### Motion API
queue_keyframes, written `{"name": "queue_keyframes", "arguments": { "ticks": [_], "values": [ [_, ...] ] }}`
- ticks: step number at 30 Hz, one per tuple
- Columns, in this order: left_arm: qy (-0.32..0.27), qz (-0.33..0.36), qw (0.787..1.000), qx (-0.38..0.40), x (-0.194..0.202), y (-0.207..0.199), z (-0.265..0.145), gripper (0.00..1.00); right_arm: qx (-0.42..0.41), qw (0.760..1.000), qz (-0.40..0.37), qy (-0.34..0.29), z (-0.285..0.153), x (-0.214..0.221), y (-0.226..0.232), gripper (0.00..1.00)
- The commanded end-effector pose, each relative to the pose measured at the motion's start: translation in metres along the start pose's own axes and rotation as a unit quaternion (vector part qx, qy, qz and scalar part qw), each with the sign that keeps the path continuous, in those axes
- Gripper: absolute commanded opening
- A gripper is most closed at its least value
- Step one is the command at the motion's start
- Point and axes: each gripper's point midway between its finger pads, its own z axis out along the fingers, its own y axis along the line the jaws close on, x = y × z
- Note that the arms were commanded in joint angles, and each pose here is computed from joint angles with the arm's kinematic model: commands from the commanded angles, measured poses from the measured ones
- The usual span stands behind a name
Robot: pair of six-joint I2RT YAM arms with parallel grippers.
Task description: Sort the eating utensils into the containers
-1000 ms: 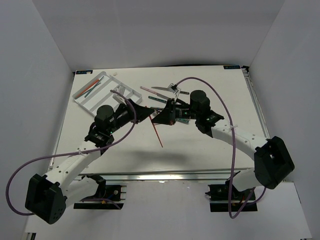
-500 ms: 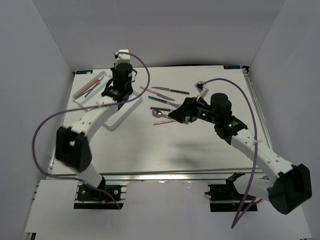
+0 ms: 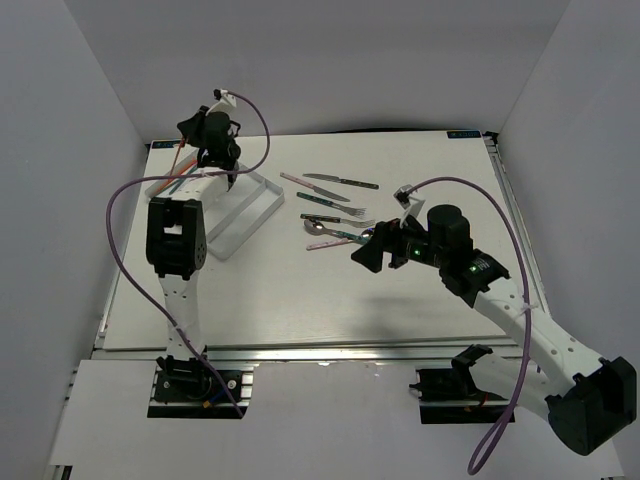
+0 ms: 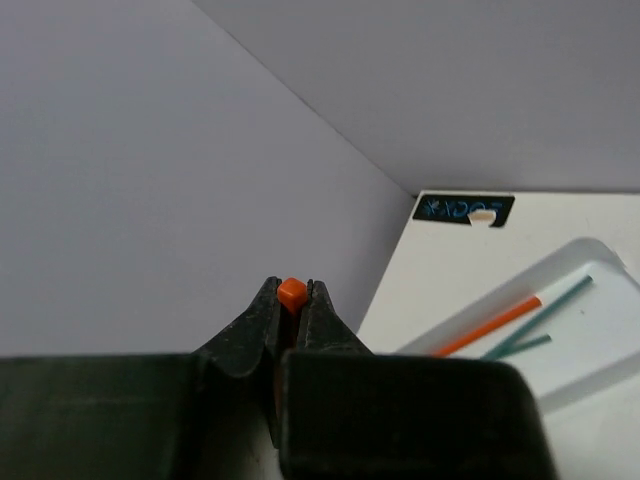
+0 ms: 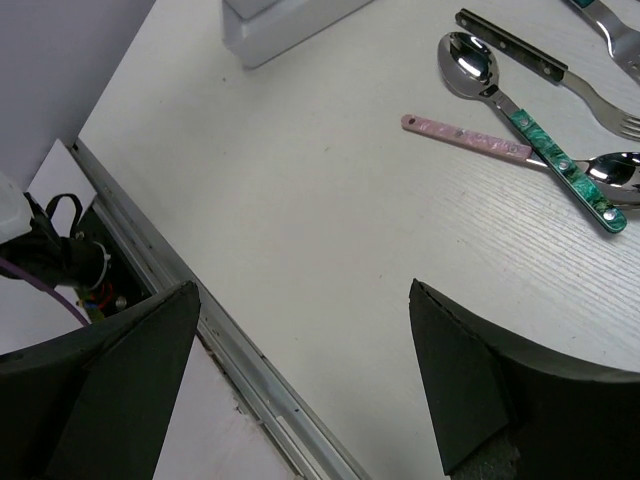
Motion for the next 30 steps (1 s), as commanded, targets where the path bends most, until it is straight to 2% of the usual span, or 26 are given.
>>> {"name": "queue_keyframes", "arguments": {
  "ticks": [1, 4, 10, 12, 25, 28, 29, 30],
  "values": [
    [-0.107, -0.039, 0.994, 0.0, -0.05, 0.041, 0.0, 0.0, -0.029, 0.999, -0.027, -0.001, -0.002, -0.006, 0.011, 0.89],
    [-0.118, -0.025, 0.992, 0.024, -0.039, 0.024, 0.009, 0.0, -0.043, 0.999, -0.016, 0.002, 0.003, -0.004, 0.014, 0.89],
    [-0.117, -0.056, 0.99, 0.063, -0.01, 0.007, 0.046, 0.03, -0.055, 0.998, 0.001, -0.003, 0.011, -0.008, 0.016, 0.89],
    [-0.129, -0.063, 0.986, 0.088, -0.008, -0.005, 0.049, 0.07, -0.058, 0.998, 0.001, -0.009, 0.013, -0.011, 0.017, 0.89],
    [-0.098, -0.044, 0.983, 0.147, 0.044, -0.064, 0.046, 0.09, -0.06, 0.998, 0.007, 0.007, 0.027, -0.002, 0.009, 0.89],
    [-0.091, -0.041, 0.983, 0.152, 0.056, -0.069, 0.041, 0.21, -0.062, 0.998, 0.007, 0.008, 0.028, -0.002, 0.01, 0.89],
    [-0.093, -0.043, 0.984, 0.149, 0.056, -0.067, 0.04, 0.34, -0.062, 0.998, 0.006, 0.009, 0.028, -0.001, 0.009, 0.89],
    [-0.089, -0.036, 0.983, 0.155, 0.062, -0.071, 0.037, 0.4, -0.061, 0.998, 0.007, 0.01, 0.028, 0.0, 0.009, 0.89]
  ]
}}
